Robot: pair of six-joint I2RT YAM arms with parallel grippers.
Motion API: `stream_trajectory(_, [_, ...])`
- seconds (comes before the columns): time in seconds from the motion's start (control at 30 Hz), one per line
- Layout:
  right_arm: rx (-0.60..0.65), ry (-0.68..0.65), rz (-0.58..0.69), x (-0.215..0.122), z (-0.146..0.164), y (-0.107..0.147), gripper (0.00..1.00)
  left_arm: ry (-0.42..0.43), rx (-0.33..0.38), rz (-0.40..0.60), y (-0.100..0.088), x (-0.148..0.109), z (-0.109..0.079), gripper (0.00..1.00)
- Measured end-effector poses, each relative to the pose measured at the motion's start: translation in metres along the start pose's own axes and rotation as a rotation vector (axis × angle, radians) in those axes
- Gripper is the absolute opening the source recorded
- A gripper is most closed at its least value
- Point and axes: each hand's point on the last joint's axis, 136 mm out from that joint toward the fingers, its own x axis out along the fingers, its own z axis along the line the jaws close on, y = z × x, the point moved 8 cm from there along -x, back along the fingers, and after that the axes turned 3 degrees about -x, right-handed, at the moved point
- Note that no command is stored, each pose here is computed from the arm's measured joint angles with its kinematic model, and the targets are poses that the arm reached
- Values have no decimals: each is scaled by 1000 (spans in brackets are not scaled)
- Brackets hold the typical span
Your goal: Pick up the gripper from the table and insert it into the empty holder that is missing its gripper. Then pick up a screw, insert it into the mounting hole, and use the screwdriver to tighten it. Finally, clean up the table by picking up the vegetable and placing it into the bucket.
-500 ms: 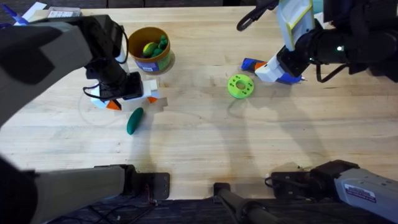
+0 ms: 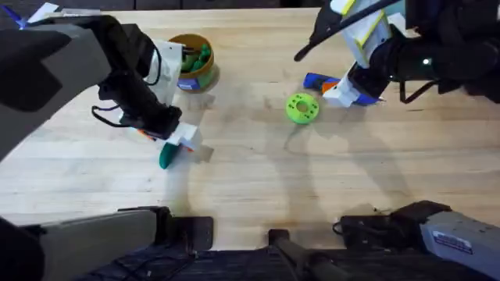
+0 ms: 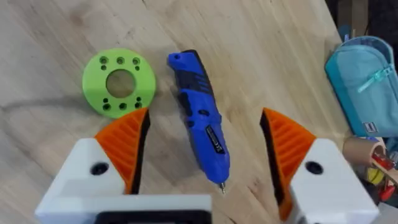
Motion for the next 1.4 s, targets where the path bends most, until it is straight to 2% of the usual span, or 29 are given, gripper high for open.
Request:
stream_trajectory(0.13, [-22, 0, 0, 0, 0, 0, 989, -56, 78, 23, 1, 3, 6, 974])
stream_trajectory(0.33, [-35, 0, 1, 0, 0, 0, 989, -59, 119, 107, 8, 28, 8, 974])
stream_trajectory(0.5, [-39, -1, 1, 0, 0, 0, 989, -53, 81, 125, 2, 42, 10, 974])
stream_trajectory(0.87, [-39, 0, 1, 0, 0, 0, 989, -59, 36, 118, 1, 43, 11, 974])
stream_trajectory(0.9, [-39, -1, 0, 0, 0, 0, 989, -59, 31, 117, 1, 43, 11, 919])
stream_trajectory(1.07, [-39, -1, 1, 0, 0, 0, 989, -59, 28, 108, -1, 42, 11, 178])
stream_trajectory(1.1, [-39, 0, 0, 0, 0, 0, 989, -61, 28, 104, -1, 42, 11, 72])
stream_trajectory(1.13, [-39, -1, 1, 0, 0, 0, 989, -61, 28, 102, -1, 41, 11, 30])
stream_trajectory(1.23, [-39, -1, 0, 0, 0, 0, 989, -62, 28, 88, -6, 36, 12, 30])
stream_trajectory(1.27, [-39, 0, 1, 0, 0, 0, 989, -71, 28, 51, -17, 14, 14, 30])
stream_trajectory(1.4, [-39, -1, 1, 0, 0, 0, 989, -113, 28, -89, -45, -42, 19, 29])
